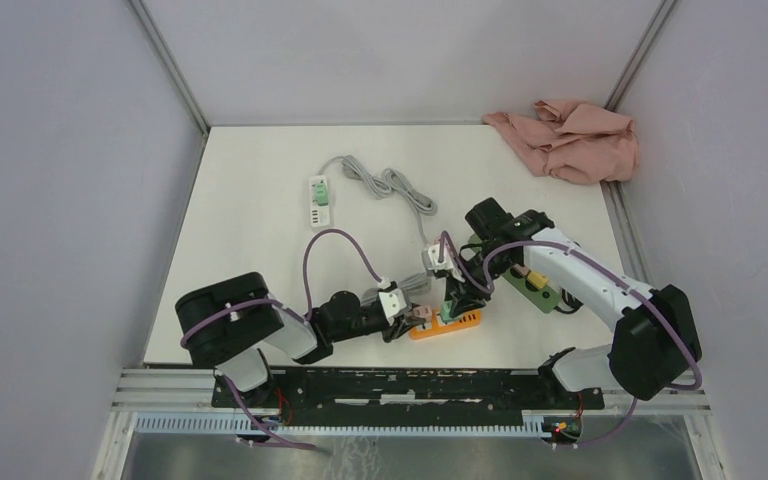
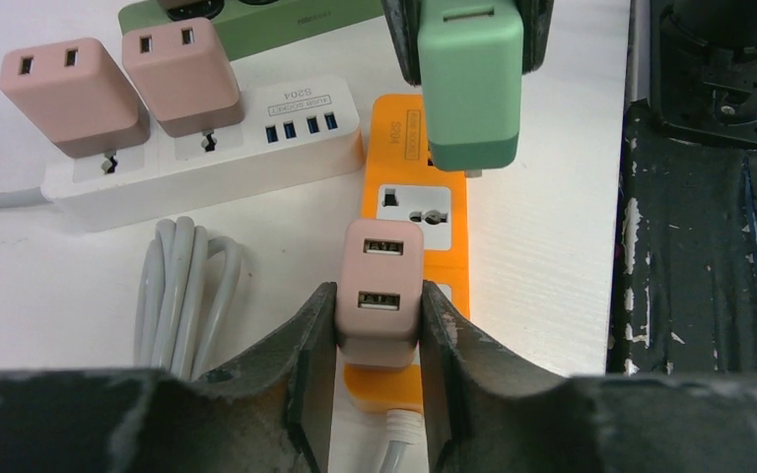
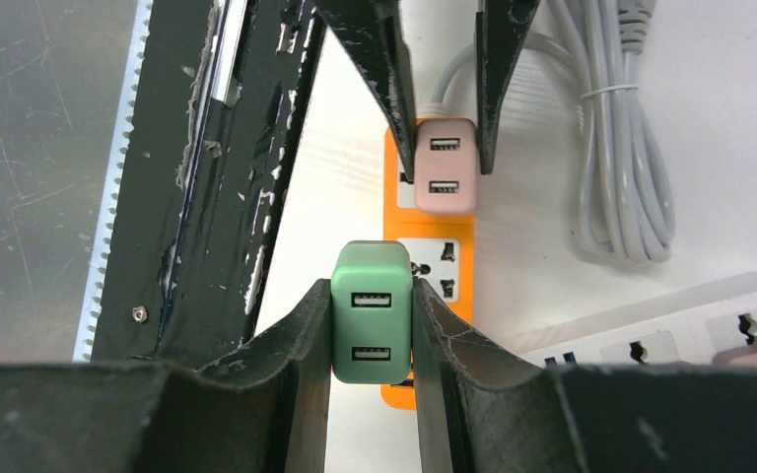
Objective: Pull the plug off the socket
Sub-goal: Remove the plug from the socket, then place the plug at the center of the board.
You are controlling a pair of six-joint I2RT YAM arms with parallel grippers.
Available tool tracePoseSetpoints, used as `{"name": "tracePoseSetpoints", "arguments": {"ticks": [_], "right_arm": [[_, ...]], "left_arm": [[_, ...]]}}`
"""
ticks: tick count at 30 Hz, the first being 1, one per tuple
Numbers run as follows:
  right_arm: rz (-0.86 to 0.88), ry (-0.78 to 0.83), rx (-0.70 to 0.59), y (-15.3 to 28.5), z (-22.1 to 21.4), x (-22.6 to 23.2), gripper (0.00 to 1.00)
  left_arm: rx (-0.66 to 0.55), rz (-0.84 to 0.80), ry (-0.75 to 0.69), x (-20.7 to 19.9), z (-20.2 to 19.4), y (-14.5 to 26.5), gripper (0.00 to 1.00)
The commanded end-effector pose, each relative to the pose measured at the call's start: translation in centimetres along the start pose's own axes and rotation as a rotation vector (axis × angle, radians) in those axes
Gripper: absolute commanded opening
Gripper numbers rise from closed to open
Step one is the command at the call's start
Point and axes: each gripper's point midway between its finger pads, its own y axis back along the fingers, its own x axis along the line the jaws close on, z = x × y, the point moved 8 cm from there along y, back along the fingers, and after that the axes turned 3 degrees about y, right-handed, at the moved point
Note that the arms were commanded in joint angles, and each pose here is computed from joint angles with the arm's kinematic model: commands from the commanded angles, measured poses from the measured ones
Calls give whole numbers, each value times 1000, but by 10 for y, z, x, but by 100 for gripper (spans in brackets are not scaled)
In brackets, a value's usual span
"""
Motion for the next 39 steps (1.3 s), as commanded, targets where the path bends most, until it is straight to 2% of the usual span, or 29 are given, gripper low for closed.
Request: {"name": "tracePoseSetpoints", "arguments": {"ticks": [1,3,6,19,25,30,33,39], "right_arm": [[-22,-9,-98,16,20,-3,0],[-29,-23,-110,20,21,-3,0],[-43,-34,-121,25,22,-3,0],[-37,-107,-264,44,36,1,0],[-23,-178,-341,48,40,-1,0],[-10,-272,-389,49,43,-8,0],[-6,-338,-406,47,42,-14,0],[-21,-455,-441,48,39,-29,0]], "left_arm": [[24,23,101,-3,2,2,53],[6,31,130,-3,9,0,66],[-7,38,162,-3,20,-1,74],[21,83,235,-6,59,23,81],[-104,180,360,-3,80,41,99],[-163,238,484,3,96,46,99],[-155,286,549,8,103,47,100],[-161,340,611,13,114,48,98]]}}
